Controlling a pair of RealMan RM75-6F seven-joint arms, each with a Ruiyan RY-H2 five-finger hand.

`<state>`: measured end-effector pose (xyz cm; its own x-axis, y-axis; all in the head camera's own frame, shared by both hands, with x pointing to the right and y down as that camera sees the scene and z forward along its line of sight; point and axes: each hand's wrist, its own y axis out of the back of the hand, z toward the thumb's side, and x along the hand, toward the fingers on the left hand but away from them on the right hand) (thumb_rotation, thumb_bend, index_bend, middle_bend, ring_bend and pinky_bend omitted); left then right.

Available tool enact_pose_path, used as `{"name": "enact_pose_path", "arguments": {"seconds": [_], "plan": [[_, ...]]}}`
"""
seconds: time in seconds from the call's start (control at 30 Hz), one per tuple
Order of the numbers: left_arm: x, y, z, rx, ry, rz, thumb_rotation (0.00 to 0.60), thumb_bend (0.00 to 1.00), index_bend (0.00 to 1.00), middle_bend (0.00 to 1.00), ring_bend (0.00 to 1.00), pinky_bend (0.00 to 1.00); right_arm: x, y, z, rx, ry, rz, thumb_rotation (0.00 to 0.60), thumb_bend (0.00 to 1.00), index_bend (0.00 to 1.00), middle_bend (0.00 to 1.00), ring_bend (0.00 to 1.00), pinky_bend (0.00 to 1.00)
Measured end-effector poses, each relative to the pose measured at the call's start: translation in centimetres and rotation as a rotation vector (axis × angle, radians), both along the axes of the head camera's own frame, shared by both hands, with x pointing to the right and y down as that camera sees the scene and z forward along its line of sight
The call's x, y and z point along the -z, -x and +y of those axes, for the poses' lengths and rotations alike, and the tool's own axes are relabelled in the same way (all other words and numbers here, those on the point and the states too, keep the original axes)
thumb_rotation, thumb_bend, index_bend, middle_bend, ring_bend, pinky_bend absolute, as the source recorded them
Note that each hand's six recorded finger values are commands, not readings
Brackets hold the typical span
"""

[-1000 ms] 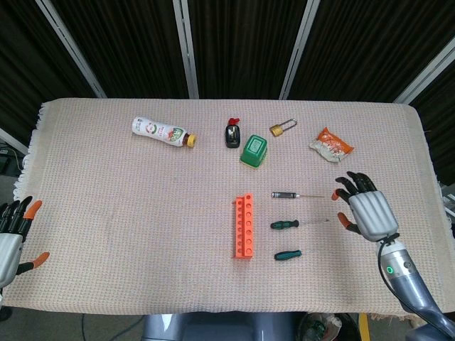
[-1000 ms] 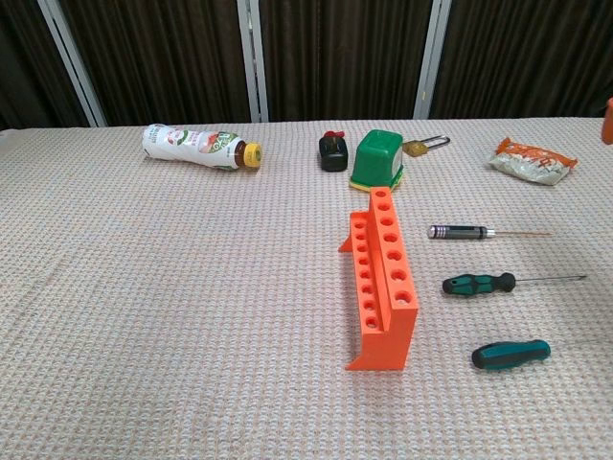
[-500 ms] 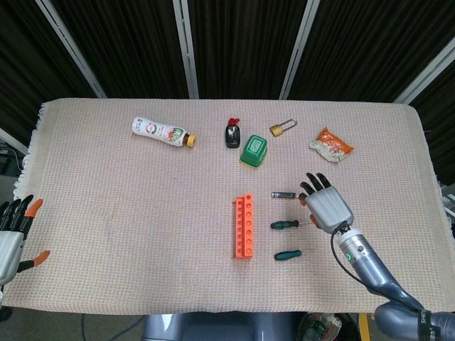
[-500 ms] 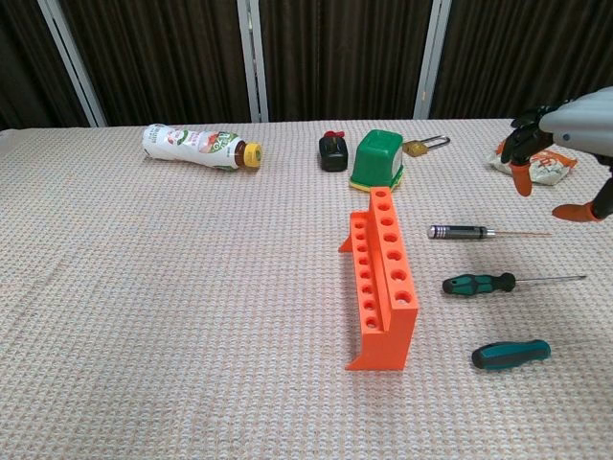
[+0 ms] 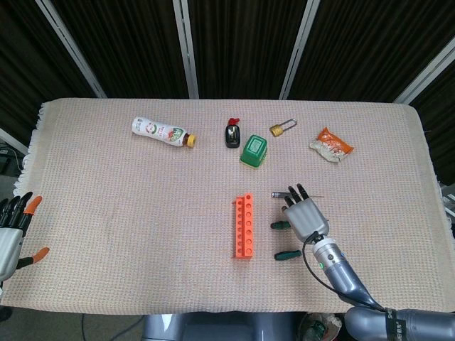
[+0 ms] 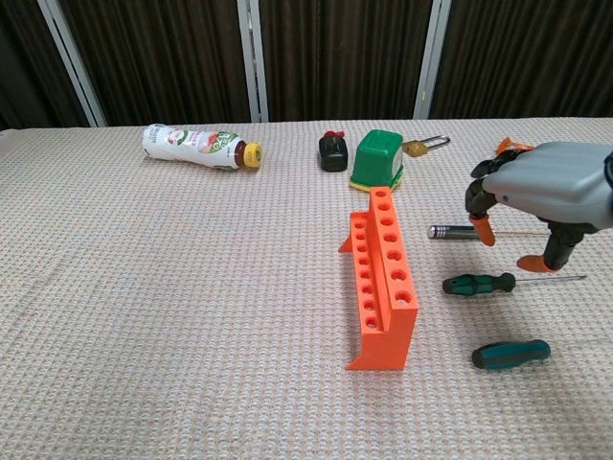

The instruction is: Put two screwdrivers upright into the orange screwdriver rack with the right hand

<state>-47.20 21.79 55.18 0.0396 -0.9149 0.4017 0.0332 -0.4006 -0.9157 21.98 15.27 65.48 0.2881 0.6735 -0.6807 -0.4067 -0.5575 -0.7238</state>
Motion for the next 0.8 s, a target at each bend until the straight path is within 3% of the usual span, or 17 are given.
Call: {"name": "enact_pose_path", "arguments": {"seconds": [0.2, 0.8], "plan": [[0.0, 0.1, -0.1, 0.002, 0.000, -0.001, 0.600, 0.09, 0.06, 0.00, 0.00, 0.00, -1.2, 1.0, 0.3, -0.013, 0.034, 0.006, 0.600, 0.17, 0.46, 0.19, 0.00, 0.04], [-0.4, 0.3, -0.1, 0.008, 0.017, -0.005, 0.600, 0.09, 0.06, 0.00, 0.00, 0.00, -4.2, 2.4, -0.1, -0.092, 0.111, -0.011, 0.600, 0.17, 0.47, 0.19, 0.00, 0.04]]}}
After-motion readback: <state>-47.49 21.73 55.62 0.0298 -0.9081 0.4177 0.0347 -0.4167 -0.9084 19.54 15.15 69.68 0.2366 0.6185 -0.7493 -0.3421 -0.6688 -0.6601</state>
